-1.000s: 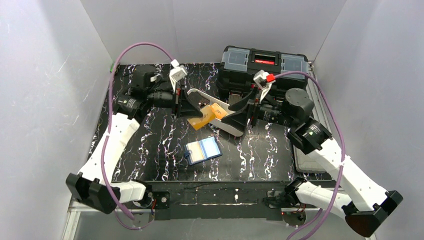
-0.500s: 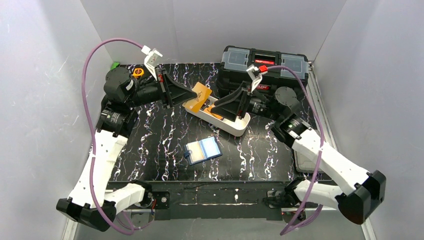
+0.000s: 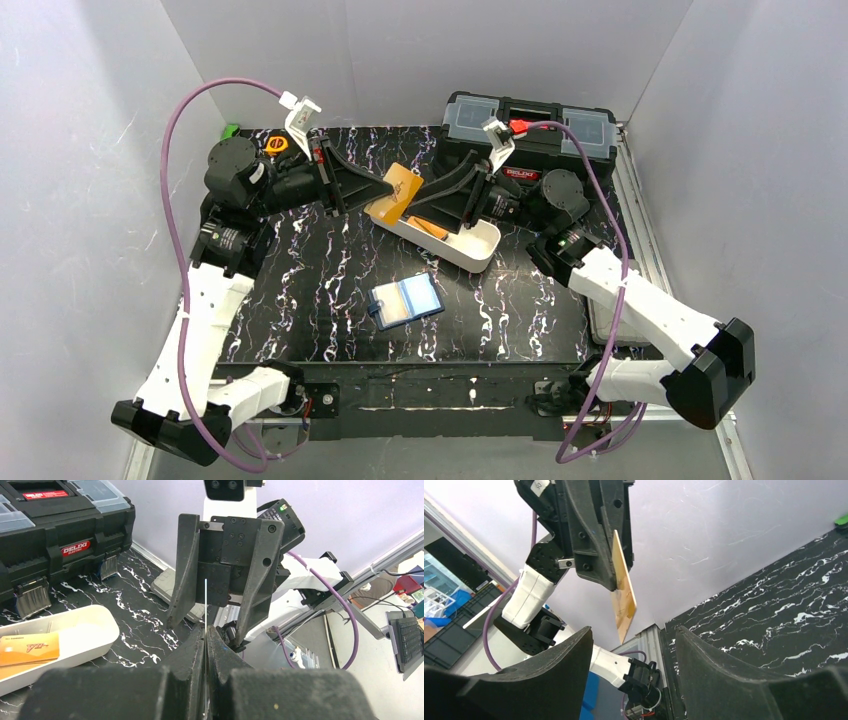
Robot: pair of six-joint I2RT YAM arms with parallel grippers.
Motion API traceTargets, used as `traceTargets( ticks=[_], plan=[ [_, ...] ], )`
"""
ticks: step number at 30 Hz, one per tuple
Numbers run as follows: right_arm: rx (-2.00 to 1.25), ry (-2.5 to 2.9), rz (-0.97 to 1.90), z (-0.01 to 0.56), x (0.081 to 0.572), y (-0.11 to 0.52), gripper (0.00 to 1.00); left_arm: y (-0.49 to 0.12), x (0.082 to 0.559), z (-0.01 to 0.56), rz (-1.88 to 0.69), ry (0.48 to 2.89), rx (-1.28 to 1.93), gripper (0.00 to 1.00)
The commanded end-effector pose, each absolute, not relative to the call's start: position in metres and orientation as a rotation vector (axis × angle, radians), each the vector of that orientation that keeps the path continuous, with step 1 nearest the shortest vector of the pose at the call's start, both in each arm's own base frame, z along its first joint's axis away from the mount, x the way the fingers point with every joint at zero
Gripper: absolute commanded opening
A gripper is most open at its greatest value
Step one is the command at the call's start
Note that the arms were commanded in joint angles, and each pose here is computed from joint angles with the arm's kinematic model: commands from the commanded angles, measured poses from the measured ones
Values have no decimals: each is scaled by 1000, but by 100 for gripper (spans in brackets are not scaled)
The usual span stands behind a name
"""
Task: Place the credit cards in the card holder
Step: Insert the credit card into the card holder.
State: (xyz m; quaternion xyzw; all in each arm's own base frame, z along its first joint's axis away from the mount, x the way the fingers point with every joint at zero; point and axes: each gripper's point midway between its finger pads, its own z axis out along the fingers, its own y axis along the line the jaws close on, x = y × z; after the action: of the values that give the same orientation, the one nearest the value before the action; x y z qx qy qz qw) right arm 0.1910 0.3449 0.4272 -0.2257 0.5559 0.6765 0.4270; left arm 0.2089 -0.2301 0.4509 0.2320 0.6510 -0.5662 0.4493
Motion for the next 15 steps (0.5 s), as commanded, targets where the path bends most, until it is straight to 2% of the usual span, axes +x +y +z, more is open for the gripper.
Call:
traceTargets(
  ticks=[1,5,11,15],
  plan=[
    [-599,1231,1712,465,181,343,66,-230,210,455,-1396,1589,570,0],
    [-608,1224,1735,467,182,348,58,-230,211,455,-1397,1589,571,0],
    [-591,1183,1767,468,182,350,31,-230,212,451,-1394,1598,572,0],
    [-552,1193,1770,468,186,348,20,-229,212,448,-1385,1601,573,0]
  ],
)
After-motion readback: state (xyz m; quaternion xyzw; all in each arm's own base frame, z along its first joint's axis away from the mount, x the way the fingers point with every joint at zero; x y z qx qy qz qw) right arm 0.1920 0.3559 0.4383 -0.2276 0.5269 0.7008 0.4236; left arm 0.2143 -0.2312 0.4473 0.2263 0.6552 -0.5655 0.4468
